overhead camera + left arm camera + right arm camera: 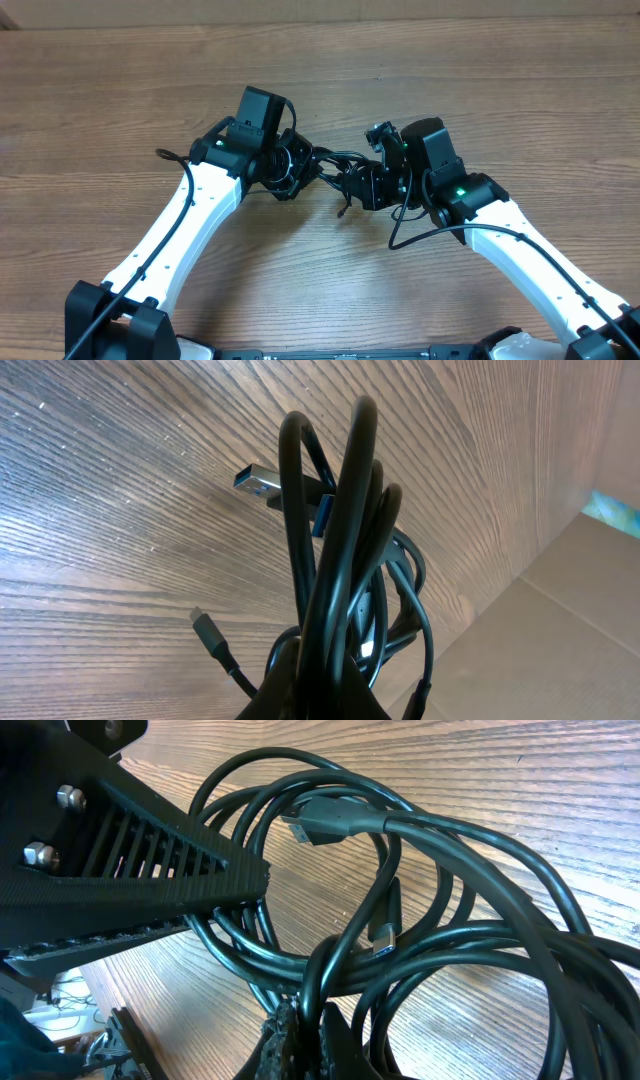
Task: Untangle cables
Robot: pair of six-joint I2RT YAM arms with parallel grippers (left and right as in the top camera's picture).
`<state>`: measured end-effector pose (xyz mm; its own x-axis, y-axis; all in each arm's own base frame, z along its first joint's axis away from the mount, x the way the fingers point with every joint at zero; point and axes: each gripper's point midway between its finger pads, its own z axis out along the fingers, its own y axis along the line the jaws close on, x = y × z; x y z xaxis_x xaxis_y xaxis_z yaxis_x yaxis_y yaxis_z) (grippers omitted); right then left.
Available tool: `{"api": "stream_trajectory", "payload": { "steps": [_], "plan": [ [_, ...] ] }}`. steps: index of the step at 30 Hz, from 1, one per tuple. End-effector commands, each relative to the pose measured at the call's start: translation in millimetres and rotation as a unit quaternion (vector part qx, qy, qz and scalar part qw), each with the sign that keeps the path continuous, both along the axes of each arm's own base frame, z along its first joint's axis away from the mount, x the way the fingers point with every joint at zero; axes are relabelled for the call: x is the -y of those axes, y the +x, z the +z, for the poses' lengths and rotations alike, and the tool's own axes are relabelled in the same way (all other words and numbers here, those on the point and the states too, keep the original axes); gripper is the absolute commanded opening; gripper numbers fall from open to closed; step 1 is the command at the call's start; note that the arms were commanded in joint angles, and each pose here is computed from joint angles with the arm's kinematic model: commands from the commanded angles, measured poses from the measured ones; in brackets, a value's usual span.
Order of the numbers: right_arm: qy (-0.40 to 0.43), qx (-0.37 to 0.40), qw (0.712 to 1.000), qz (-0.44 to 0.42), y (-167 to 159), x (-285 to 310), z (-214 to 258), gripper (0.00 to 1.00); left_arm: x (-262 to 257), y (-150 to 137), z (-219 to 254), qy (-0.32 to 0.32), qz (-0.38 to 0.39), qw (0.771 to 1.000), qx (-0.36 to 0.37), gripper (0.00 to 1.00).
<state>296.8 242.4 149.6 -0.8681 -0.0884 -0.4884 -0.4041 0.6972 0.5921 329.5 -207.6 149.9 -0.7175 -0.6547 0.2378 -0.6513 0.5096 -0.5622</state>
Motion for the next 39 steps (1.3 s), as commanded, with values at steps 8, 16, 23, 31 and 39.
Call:
{"api": "stream_trajectory", "payload": {
  "steps": [8,16,23,31,39],
  "plan": [
    [0.014,-0.006,1.000,-0.019,7,-2,9,0.04,-13,10,7,0.039,0.003,0.999,0.038,0.04],
    [0.065,0.004,0.998,0.020,3,-17,27,0.04,-37,13,-4,0.106,0.035,0.993,0.039,0.04],
    [0.069,0.000,0.997,0.016,3,-18,28,0.04,-44,15,-6,0.126,0.041,0.990,0.044,0.04],
    [0.063,-0.005,0.998,0.005,6,-12,25,0.04,-46,16,-6,0.142,0.017,0.988,0.060,0.04],
    [0.007,-0.018,0.999,-0.040,10,6,5,0.04,-27,15,2,0.089,-0.004,0.994,0.062,0.04]
  ]
}}
